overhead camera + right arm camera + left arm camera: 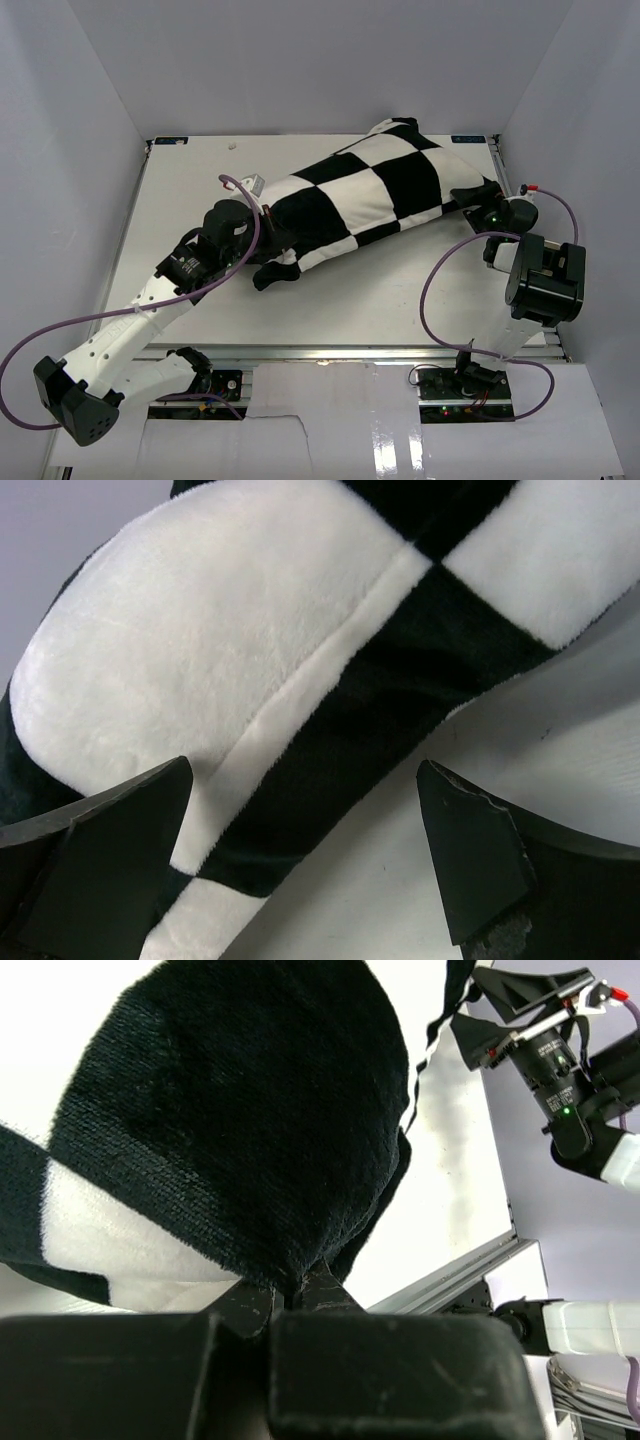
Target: Remove the pillowcase from the pillow
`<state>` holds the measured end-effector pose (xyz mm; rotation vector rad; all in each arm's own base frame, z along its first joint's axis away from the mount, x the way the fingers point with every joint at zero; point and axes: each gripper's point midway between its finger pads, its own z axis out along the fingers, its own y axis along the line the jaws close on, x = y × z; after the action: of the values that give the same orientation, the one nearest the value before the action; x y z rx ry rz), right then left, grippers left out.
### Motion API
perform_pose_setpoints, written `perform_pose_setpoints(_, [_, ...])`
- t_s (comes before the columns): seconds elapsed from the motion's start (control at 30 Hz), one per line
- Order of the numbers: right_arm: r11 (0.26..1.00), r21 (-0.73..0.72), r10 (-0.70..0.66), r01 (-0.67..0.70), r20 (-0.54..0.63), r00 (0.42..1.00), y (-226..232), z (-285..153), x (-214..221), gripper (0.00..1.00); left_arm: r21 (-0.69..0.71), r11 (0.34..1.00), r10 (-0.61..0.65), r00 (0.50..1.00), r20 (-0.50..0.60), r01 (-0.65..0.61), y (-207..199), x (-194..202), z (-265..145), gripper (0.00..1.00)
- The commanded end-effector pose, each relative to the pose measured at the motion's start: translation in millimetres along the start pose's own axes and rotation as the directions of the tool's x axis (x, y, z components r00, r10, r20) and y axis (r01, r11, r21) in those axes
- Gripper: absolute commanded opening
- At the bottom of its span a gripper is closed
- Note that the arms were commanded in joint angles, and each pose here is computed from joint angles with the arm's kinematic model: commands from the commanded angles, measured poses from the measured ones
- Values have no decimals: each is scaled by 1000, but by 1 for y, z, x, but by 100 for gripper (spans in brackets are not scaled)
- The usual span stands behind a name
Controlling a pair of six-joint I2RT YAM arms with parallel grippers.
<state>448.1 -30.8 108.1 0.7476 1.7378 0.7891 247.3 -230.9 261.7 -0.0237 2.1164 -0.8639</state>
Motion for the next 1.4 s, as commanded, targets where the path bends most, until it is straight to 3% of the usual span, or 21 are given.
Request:
perform_pose_setpoints(0.0, [996,-77,-38,46,94,995,23,10,-33,99,132,991,-14,996,91,2,-38,-32,-15,0])
perform_pose_setpoints(0.17, [995,-89,-34,44,116,993,21,24,-41,99,157,988,-23,996,85,9,-42,-31,-18,0])
perform_pose_setpoints(0.3, [991,-130,8,12,154,988,25,32,-51,86,156,988,-27,994,107,10,-42,-35,-23,0])
perform_pose_setpoints(0.43, [992,-123,24,-4,160,987,19,40,-49,62,163,987,-27,995,101,11,-43,-33,-23,0])
perform_pose_setpoints(0.5, [991,-132,21,-1,154,988,20,42,-50,40,165,986,-24,995,99,7,-42,-32,-24,0])
perform_pose_setpoints(0.53, [990,-138,19,3,155,988,22,44,-53,11,164,986,-23,994,103,6,-42,-33,-25,0])
perform_pose_setpoints(0.57, [992,-126,27,-9,142,989,21,44,-51,8,165,986,-19,994,108,1,-42,-34,-26,0])
perform_pose_setpoints(0.73, [991,-112,-50,68,154,987,45,18,-61,8,188,980,48,990,130,-72,-49,-40,-41,0])
perform_pose_setpoints(0.87, [981,-20,-188,194,174,967,66,-22,-72,8,175,977,76,969,236,-119,-65,-77,-77,0])
perform_pose_setpoints(0.9, [971,-30,-223,237,240,945,90,-45,-87,8,174,977,77,964,254,-124,-67,-83,-85,0])
perform_pose_setpoints(1.07, [941,24,-329,339,314,891,133,-108,-104,8,179,976,56,933,357,-128,-80,-113,-125,0])
perform_pose_setpoints(1.1, [923,18,-362,384,376,853,159,-128,-120,8,177,976,52,929,367,-125,-81,-116,-128,0])
perform_pose_setpoints(1.27, [899,42,-407,435,444,798,206,-157,-155,8,111,988,58,919,390,-110,-76,-130,-118,0])
perform_pose_setpoints(1.37, [907,23,-395,421,395,829,205,-129,-162,8,-48,994,106,924,367,-95,-47,-129,-78,0])
